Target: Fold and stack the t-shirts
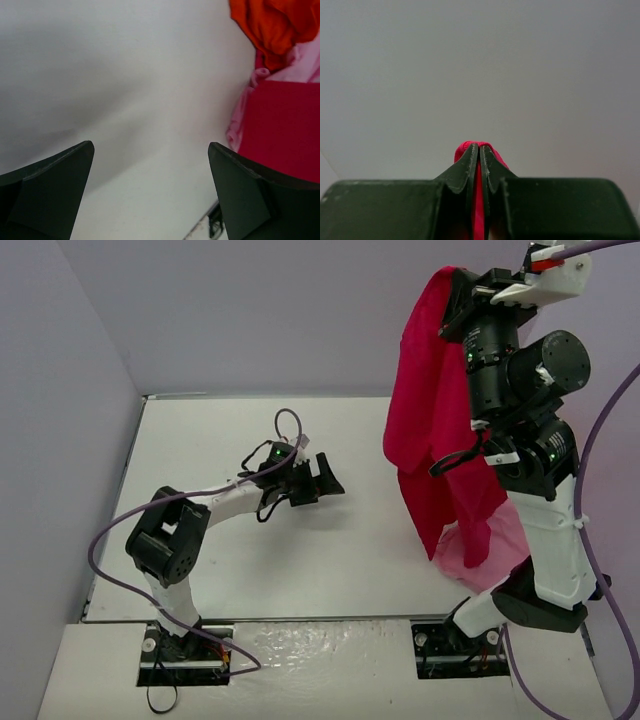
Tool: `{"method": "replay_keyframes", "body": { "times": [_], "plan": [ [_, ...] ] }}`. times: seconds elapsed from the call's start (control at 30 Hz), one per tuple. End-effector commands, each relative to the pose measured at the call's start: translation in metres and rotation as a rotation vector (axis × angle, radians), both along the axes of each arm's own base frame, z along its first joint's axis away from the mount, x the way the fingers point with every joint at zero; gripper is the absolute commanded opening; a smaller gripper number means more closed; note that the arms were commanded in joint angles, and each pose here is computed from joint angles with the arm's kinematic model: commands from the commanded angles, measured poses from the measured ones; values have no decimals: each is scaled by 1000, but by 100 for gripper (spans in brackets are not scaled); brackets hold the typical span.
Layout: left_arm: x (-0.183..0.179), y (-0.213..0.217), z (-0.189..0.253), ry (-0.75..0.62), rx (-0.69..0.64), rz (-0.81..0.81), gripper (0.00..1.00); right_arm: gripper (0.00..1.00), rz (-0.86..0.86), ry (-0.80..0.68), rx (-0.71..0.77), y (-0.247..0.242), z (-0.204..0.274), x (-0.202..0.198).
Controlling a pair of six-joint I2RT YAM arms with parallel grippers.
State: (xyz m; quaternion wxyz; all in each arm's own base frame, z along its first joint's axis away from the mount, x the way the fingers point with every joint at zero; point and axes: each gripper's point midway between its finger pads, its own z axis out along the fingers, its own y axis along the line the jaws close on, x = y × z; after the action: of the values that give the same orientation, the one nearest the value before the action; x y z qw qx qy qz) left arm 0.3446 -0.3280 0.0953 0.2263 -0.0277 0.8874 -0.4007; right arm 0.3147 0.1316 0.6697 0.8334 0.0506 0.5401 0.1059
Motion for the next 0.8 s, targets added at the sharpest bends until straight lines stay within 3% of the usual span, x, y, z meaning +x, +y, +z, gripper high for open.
{"method": "replay_keyframes", "body": {
  "times": [0.0,0.2,0.53,0.77],
  "plan": [
    [-19,-38,80,-26,-307,-24,97,0,-63,-65,36,-17,18,-7],
    [-30,-33,108,66,-514,133,97,0,-125,-30,5,-24,7,-1],
    [-11,-10,82,98,-459,372,97,0,-111,-16,5,-19,-3,6],
    [20,-43,71,169,-626,376,97,0,-77,-20,7,-19,-7,-1]
  ]
}}
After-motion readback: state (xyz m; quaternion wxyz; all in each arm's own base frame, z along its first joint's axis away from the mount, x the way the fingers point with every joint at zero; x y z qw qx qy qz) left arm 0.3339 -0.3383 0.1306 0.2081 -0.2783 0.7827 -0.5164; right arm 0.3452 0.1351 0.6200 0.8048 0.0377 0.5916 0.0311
